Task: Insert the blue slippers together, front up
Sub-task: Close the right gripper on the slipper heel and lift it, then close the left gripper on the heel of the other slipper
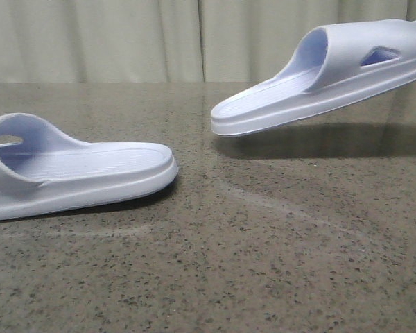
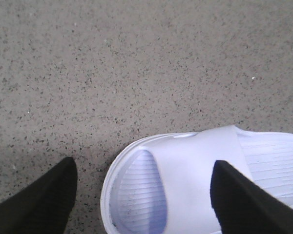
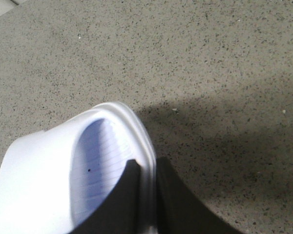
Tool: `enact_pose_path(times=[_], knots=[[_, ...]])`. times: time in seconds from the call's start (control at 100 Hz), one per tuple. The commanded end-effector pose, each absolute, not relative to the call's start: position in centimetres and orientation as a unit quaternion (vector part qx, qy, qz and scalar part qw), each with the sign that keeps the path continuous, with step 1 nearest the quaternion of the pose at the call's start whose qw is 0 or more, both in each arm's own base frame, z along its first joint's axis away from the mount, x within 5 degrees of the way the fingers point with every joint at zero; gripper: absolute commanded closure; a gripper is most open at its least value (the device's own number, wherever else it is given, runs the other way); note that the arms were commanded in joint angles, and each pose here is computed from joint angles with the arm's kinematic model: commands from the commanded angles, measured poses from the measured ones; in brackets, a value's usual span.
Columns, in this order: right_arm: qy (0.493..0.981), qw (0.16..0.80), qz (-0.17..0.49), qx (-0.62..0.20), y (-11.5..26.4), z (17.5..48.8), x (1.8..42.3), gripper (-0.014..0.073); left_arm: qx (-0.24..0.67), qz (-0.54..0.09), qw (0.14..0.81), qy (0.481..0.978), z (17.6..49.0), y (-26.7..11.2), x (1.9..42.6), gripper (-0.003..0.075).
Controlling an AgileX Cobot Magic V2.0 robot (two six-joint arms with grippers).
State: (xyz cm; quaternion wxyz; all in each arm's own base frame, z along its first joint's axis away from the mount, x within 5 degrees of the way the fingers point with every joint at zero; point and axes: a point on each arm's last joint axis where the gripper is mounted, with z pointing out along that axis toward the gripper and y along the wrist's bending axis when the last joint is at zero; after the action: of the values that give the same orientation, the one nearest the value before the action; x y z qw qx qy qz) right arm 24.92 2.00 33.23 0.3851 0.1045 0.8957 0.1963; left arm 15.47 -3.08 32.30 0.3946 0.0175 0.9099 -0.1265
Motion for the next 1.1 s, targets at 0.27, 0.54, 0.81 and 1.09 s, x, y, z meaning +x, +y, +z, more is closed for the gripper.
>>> enact_pose_path(times=[0.27,0.54,0.81,1.09], knots=[[0.875,0.436,0.189,0.093,1.7,35.3,24.8,0.0702,-0.068,-0.086,0.426,0.898,32.9,-0.2,16.3,0.0215],[0.872,0.442,0.188,0.093,1.7,35.4,24.9,0.0702,-0.089,-0.124,0.409,0.9,32.0,-0.7,16.4,0.0215],[0.872,0.444,0.184,0.088,1.6,35.4,24.9,0.0702,-0.108,-0.158,0.388,0.901,31.0,-1.1,16.2,0.0215],[0.872,0.445,0.184,0.088,1.6,35.4,24.9,0.0702,-0.13,-0.185,0.373,0.9,29.5,-1.4,16.1,0.0215]])
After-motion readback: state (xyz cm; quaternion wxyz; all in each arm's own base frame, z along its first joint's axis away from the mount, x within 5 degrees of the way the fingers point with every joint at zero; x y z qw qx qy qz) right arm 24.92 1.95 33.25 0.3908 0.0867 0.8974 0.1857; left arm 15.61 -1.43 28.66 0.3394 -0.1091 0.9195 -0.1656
